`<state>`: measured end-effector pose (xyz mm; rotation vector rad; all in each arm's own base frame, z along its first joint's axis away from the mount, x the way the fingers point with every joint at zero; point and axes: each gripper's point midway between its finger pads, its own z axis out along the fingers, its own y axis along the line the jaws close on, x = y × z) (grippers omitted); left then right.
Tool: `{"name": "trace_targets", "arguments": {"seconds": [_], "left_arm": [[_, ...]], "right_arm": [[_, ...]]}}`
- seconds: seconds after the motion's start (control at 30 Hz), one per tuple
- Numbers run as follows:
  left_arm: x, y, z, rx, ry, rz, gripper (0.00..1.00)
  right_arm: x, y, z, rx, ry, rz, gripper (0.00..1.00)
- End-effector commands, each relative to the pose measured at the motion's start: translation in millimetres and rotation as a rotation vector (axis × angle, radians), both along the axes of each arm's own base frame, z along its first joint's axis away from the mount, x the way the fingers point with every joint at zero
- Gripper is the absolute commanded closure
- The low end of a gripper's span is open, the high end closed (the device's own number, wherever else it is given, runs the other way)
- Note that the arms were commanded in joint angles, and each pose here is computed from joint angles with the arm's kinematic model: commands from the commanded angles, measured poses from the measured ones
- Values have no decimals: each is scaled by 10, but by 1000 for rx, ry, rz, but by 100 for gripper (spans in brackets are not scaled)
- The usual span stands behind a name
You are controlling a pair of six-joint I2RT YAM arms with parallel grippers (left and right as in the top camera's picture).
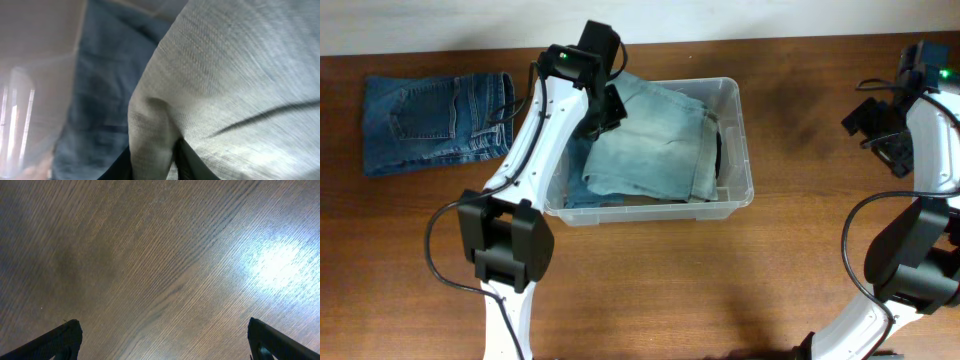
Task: Pack container
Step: 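Lower the light-blue jeans onto the garments in the bin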
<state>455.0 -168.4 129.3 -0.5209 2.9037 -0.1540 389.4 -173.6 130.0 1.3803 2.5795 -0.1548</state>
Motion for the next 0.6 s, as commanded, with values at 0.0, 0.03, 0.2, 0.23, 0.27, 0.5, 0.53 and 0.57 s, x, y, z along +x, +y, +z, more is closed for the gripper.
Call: {"name": "trace_targets", "arguments": {"seconds": [0.0, 0.03, 0.2, 0.23, 0.27, 0.5, 0.53, 0.57], "left_arm": [[-8, 100, -52, 58, 14, 3, 79], [-36, 118, -66, 67, 27, 4, 80], [-158, 165, -87, 87, 77, 3, 80], [-208, 183, -94, 94, 98, 3, 80], [-236, 191, -97, 98, 109, 2, 80], [-397, 213, -106, 101, 177, 1, 81], [-407, 215, -106, 101, 181, 1, 81], [-414, 219, -106, 103, 184, 1, 80]], "right_arm": [[-19, -45, -19, -8, 8, -17, 2], [-19, -45, -19, -8, 8, -17, 2], [-19, -45, -19, -8, 8, -17, 2], [-19, -45, -19, -8, 8, -17, 2], [-19, -45, -19, -8, 8, -17, 1], [-19, -45, -19, -8, 8, -17, 2], [-19, -45, -19, -8, 8, -17, 2], [-19, -45, -19, -8, 8, -17, 2]]}}
